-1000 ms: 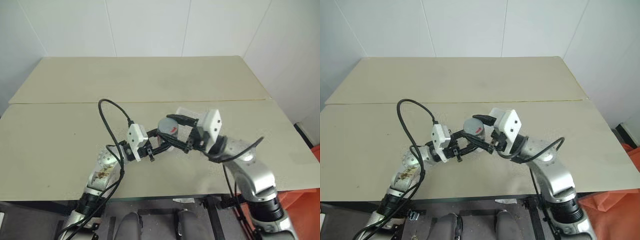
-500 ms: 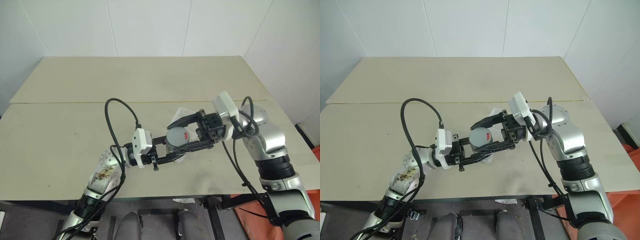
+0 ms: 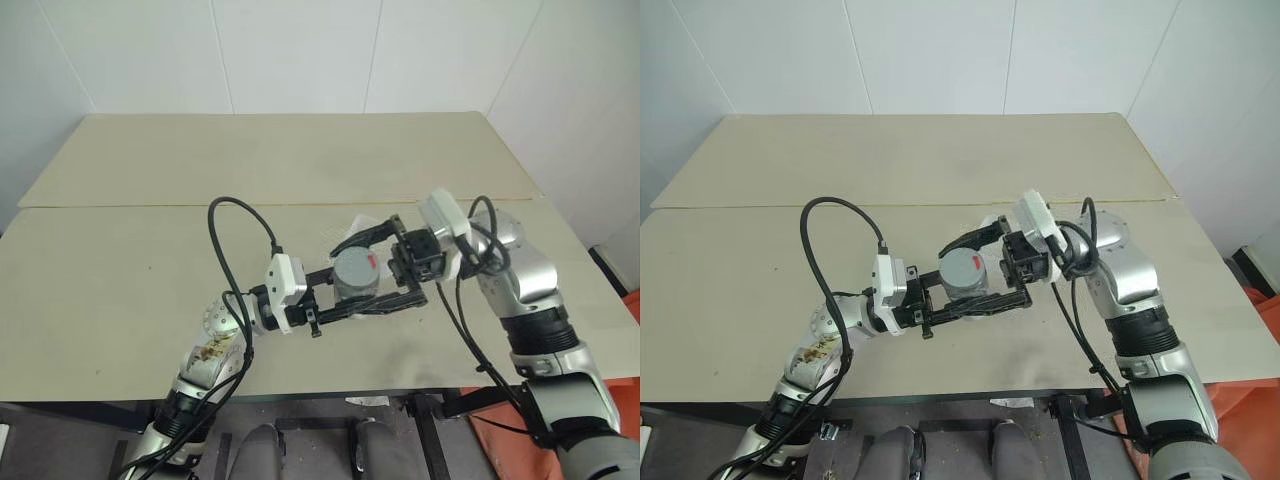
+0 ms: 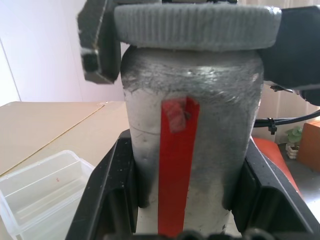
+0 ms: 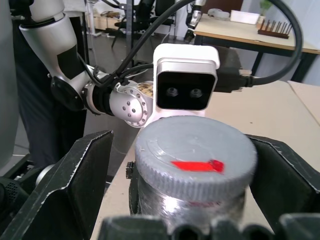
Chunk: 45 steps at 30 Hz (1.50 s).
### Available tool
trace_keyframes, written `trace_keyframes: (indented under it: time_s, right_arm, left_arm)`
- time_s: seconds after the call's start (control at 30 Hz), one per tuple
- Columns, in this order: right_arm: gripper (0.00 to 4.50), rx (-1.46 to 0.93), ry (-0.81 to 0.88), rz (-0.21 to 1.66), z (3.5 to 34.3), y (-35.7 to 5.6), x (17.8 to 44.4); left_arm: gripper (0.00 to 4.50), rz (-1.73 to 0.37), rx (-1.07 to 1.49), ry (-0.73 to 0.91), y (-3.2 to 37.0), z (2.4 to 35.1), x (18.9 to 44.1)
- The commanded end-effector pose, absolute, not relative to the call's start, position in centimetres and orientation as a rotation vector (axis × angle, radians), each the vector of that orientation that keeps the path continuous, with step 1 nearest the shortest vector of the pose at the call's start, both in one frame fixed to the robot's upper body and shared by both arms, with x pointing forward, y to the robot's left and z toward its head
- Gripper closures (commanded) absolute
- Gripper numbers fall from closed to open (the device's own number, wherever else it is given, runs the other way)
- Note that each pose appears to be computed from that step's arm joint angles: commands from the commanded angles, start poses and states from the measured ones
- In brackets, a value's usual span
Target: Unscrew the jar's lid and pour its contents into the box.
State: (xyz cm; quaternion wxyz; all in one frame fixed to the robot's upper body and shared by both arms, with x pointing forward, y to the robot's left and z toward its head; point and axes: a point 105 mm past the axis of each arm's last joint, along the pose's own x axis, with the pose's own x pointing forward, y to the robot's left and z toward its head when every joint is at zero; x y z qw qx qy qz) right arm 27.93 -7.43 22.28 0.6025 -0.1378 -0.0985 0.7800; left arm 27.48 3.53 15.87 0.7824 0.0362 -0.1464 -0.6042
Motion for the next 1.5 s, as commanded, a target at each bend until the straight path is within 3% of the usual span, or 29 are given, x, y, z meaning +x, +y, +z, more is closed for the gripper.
trace_keyframes:
  time_s: [0.03, 0.4, 0.67, 1.5]
  right_arm:
    - [0.03, -0.358, -0.308, 1.758, 23.7, -8.0, 27.8]
    - [0.03, -0.385, -0.397, 1.663, 24.8, -6.3, 27.3]
    - [0.03, -0.441, -0.393, 1.581, 24.0, -5.7, 28.7]
    - [0.03, -0.5, -0.339, 1.444, 24.4, -11.1, 30.3]
  left_arm:
    - [2.55, -1.31, 0.098, -0.373, 3.5, 16.9, 27.6]
    - [2.55, -1.319, 0.103, -0.375, 3.1, 16.7, 27.8]
    - [2.55, -1.323, 0.099, -0.383, 3.0, 16.9, 27.8]
    - [2.55, -1.297, 0.122, -0.374, 4.0, 16.0, 28.5]
